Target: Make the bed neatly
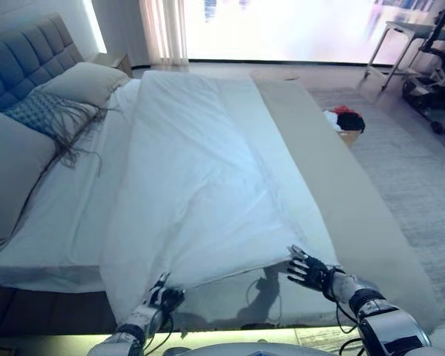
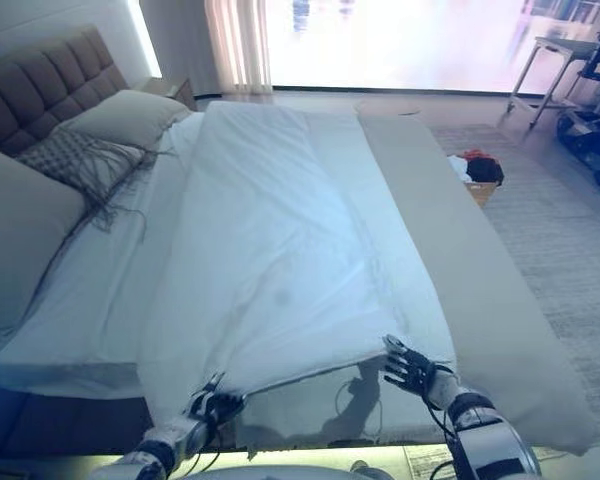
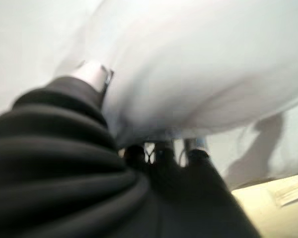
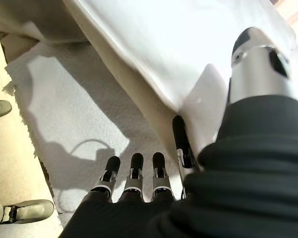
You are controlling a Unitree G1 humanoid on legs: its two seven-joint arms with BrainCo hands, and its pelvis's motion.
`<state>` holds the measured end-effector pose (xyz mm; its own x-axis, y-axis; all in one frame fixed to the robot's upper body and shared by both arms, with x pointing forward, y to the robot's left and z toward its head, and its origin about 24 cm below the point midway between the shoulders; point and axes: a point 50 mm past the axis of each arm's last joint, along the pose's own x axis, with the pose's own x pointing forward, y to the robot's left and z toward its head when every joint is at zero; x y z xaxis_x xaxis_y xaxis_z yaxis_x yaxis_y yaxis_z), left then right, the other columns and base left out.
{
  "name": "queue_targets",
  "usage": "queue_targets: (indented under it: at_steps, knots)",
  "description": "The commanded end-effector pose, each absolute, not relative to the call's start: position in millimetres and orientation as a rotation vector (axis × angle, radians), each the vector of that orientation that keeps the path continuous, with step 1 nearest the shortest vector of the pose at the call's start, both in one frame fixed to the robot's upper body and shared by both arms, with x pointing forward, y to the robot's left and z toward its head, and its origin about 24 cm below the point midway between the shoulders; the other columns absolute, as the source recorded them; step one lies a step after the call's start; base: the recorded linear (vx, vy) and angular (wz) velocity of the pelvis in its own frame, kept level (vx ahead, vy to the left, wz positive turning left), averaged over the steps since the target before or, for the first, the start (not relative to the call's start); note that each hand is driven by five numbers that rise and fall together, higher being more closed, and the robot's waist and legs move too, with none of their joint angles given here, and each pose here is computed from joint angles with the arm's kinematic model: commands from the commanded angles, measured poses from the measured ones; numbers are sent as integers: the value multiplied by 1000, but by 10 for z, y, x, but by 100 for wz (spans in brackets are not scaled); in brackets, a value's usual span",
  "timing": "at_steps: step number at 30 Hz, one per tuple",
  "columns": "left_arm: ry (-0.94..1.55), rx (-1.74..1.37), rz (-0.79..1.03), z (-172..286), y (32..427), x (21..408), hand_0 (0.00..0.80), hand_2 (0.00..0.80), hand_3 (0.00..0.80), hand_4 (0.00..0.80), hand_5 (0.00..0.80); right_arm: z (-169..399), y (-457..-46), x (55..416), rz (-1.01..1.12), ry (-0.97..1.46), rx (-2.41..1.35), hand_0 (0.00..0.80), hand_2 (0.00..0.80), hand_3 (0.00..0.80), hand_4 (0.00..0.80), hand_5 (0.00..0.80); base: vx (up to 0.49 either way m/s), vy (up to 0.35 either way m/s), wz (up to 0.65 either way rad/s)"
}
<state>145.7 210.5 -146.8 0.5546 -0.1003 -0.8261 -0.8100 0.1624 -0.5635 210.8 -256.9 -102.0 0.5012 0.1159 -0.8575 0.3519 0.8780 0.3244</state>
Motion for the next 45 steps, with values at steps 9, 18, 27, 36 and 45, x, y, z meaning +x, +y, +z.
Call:
queue_targets:
  at_steps: [9,18,27,36,45]
  knots:
    - [567,-1207,631,-918,2958,2093,800,800,800,800,800,-93,-3134,2950,-221,682,395,0,0,0,0,0,-321,201,9]
    - [523,-1112,691,-634,3446,2098,800,800,800,800,800,250,-3351,3093,-260,580,368,0,0,0,0,0,-146,151,-4]
    - [453,-1084,854,-426,3969,1762,800,800,800,800,800,482,-3553,3108,-286,509,349,0,0,0,0,0,-68,68,6]
    - [393,-1080,871,-271,4142,1724,800,800,800,800,800,570,-3657,3085,-324,463,389,0,0,0,0,0,-41,15,4]
    - [425,-1089,709,-242,3833,2168,800,800,800,800,800,303,-3356,3124,-283,485,471,0,0,0,0,0,19,-3,6]
